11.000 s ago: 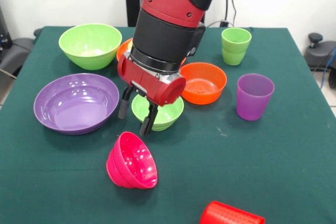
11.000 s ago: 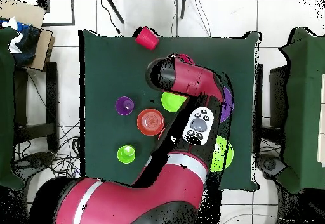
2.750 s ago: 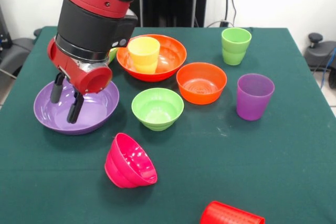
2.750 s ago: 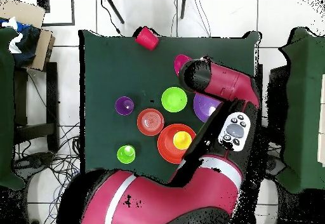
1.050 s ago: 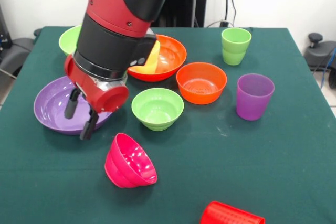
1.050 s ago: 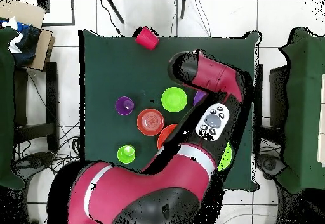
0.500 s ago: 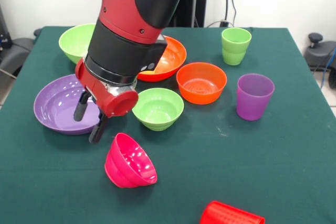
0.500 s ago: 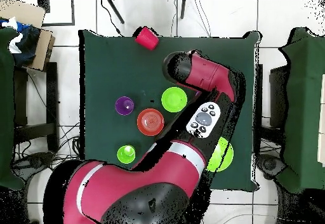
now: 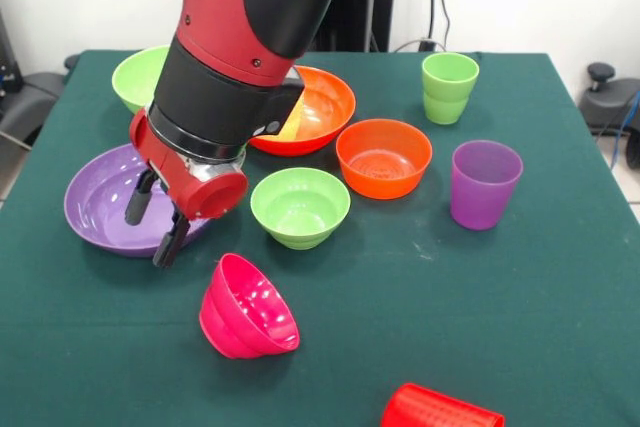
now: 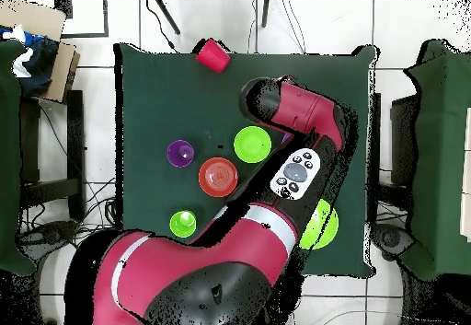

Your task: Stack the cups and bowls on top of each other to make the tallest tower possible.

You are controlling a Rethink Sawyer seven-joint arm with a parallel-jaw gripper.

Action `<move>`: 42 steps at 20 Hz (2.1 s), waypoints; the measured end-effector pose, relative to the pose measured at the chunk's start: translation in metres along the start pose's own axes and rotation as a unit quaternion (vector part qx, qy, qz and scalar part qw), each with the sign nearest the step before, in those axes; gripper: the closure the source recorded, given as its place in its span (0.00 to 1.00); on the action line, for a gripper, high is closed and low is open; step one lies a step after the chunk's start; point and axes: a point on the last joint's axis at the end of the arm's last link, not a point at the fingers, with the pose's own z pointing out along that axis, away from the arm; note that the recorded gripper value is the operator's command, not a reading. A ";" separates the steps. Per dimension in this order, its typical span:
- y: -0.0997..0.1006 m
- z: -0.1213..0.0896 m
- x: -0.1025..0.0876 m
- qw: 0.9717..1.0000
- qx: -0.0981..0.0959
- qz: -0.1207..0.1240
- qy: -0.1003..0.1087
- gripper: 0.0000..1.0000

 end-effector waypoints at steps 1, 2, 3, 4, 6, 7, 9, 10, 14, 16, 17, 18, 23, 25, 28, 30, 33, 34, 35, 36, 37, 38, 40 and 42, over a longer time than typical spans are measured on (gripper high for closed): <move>0.000 0.001 0.001 1.000 0.001 0.000 0.000 0.00; -0.001 0.002 0.001 1.000 0.001 0.000 0.001 0.00; -0.001 0.004 0.002 1.000 0.002 -0.001 0.002 0.00; -0.002 0.007 0.005 1.000 0.005 -0.002 0.003 0.00; -0.004 0.013 0.008 1.000 0.008 -0.003 0.006 0.00; -0.005 0.017 0.011 1.000 0.010 -0.005 0.008 0.00; -0.007 0.024 0.015 1.000 0.013 -0.007 0.010 0.00; -0.008 0.027 0.017 1.000 0.015 -0.008 0.011 0.00; -0.010 0.041 0.029 1.000 0.021 -0.014 0.016 0.00; -0.011 0.048 0.034 0.999 0.024 -0.017 0.018 0.00; -0.011 0.050 0.036 0.999 0.025 -0.018 0.019 0.00; -0.011 0.052 0.038 0.999 0.026 -0.019 0.020 0.00; -0.010 0.061 0.045 0.999 0.028 -0.025 0.023 0.00; -0.009 0.064 0.047 0.999 0.029 -0.026 0.023 0.00; -0.009 0.066 0.049 0.999 0.029 -0.027 0.024 0.00; -0.009 0.066 0.049 0.999 0.029 -0.028 0.024 0.00; -0.009 0.066 0.049 0.999 0.029 -0.028 0.024 0.00; -0.009 0.066 0.049 0.999 0.029 -0.028 0.023 0.00; -0.009 0.066 0.049 0.999 0.029 -0.028 0.023 0.00; -0.009 0.065 0.048 0.999 0.029 -0.027 0.023 0.00; -0.010 0.064 0.047 0.999 0.029 -0.026 0.023 0.00; -0.012 0.059 0.044 0.999 0.029 -0.022 0.023 0.00; -0.016 0.051 0.038 0.999 0.028 -0.017 0.022 0.00; -0.019 0.043 0.033 0.999 0.028 -0.011 0.021 0.00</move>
